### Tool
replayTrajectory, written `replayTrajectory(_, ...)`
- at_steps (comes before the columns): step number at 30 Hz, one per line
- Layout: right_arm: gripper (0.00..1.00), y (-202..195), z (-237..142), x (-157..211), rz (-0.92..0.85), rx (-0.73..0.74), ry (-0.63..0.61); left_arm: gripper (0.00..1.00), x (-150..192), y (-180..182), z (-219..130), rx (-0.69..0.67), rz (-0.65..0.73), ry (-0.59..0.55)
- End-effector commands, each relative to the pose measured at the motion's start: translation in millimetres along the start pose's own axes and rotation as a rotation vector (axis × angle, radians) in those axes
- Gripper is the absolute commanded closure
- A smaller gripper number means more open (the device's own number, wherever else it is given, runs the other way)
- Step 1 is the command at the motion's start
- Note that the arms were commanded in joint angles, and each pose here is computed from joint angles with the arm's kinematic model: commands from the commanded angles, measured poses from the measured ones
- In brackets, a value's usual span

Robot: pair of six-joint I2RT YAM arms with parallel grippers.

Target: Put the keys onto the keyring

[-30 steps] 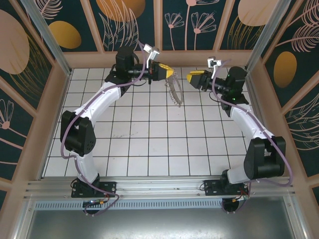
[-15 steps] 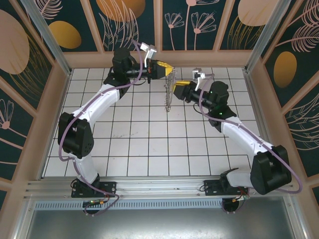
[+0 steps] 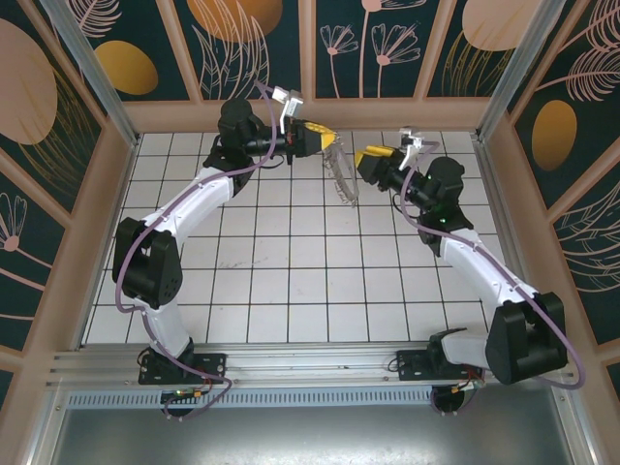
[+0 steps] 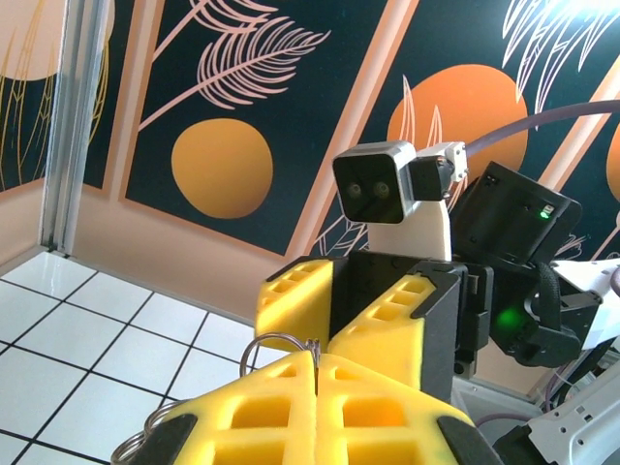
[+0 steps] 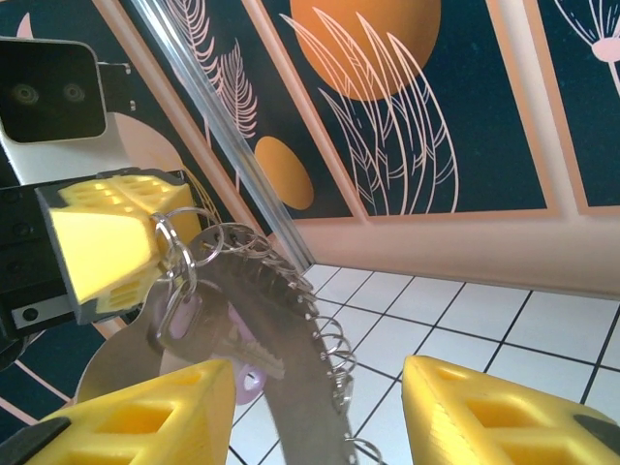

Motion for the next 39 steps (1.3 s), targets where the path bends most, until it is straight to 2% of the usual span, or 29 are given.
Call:
replayTrajectory(1, 0.52, 0, 8, -13, -0.044, -0.027, -0.043, 1.00, -15, -33, -4, 0.059, 0.088, -0.025)
replayTrajectory(12, 0.49, 32, 18, -13, -0.090, -0.162, -0.045, 1.00, -16, -29, -3, 0.062, 0.075, -0.025)
replayTrajectory(23, 0.49, 35, 37, -22, -0.109, -0.193, -0.047, 1.00, -15, -32, -2, 0.077, 0.069, -0.021)
replayTrajectory(26, 0.51, 33, 42, -23, -0.114, -0.191, -0.043, 1.00, -15, -32, -3, 0.078, 0.069, -0.020)
replayTrajectory(28, 0.58, 34, 43, -24, -0.117, -0.197, -0.039, 1.00, -15, -32, -3, 0.076, 0.069, -0.021)
replayTrajectory(32, 0.80, 38, 41, -22, -0.122, -0.210, -0.029, 1.00, -15, -34, -3, 0.077, 0.073, -0.023)
replayTrajectory(34, 0.88, 41, 39, -21, -0.124, -0.219, -0.026, 1.00, -15, -34, -3, 0.077, 0.074, -0.023)
replayTrajectory(38, 1.00, 47, 36, -18, -0.129, -0.237, -0.012, 1.00, -17, -34, -3, 0.075, 0.078, -0.027)
replayTrajectory(39, 1.00, 48, 37, -17, -0.128, -0.241, -0.006, 1.00, -17, -35, -3, 0.076, 0.080, -0.028)
Point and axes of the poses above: each hand's point on the last joint's axis, 136 mm out from that joint toward the fingers, its own z axis out along the fingers, its own y axis along the line the jaws close on, x = y × z, the point moved 4 cm from there along -z, back along the fingers, and after that the axes turned 15 degrees about -z, right-handed, at the moved point
